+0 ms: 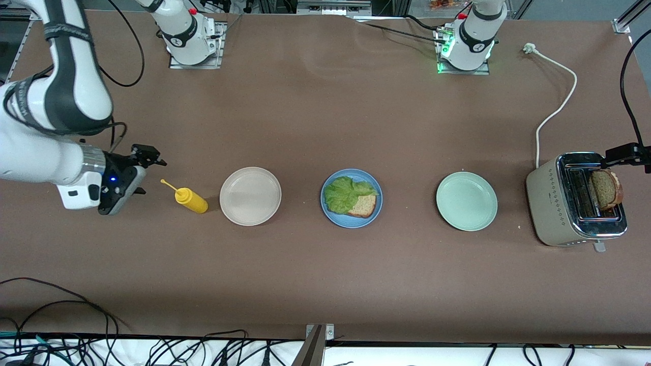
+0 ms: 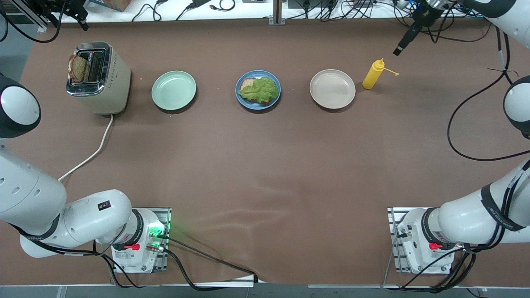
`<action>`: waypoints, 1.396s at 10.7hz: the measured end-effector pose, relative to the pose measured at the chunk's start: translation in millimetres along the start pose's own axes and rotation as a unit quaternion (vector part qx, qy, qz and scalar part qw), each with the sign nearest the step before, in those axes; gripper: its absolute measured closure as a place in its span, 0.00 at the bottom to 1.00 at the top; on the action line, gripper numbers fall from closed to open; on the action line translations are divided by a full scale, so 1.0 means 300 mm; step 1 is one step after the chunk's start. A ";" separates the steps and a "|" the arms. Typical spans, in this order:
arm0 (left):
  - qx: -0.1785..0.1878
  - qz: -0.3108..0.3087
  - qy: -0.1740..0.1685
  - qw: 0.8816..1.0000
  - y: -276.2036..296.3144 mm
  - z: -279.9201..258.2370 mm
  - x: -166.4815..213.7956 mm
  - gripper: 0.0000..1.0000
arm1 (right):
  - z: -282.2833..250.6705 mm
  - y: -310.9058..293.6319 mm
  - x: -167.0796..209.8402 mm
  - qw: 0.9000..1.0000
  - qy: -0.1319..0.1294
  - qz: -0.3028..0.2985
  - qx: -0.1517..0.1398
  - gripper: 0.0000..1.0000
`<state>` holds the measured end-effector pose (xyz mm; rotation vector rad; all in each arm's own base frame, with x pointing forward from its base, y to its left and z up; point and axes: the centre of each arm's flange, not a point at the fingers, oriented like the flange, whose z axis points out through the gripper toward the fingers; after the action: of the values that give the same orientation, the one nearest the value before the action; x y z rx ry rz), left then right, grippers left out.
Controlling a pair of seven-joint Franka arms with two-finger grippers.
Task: Make sandwich in blue plate with both arms
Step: 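Move the right gripper to the mustard while the left gripper returns to the toaster, then grasp the mustard bottle with the right gripper while the left gripper grasps bread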
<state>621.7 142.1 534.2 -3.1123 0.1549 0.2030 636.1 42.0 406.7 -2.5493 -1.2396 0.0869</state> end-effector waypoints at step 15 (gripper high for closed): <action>0.006 -0.031 0.045 0.999 -0.332 0.349 0.034 0.00 | 0.590 0.408 -0.411 0.902 0.274 -0.318 0.100 0.00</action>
<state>628.2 242.8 430.2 -3.1098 0.0619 0.0606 619.2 -81.6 192.4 -1.6982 -1.6211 -0.5721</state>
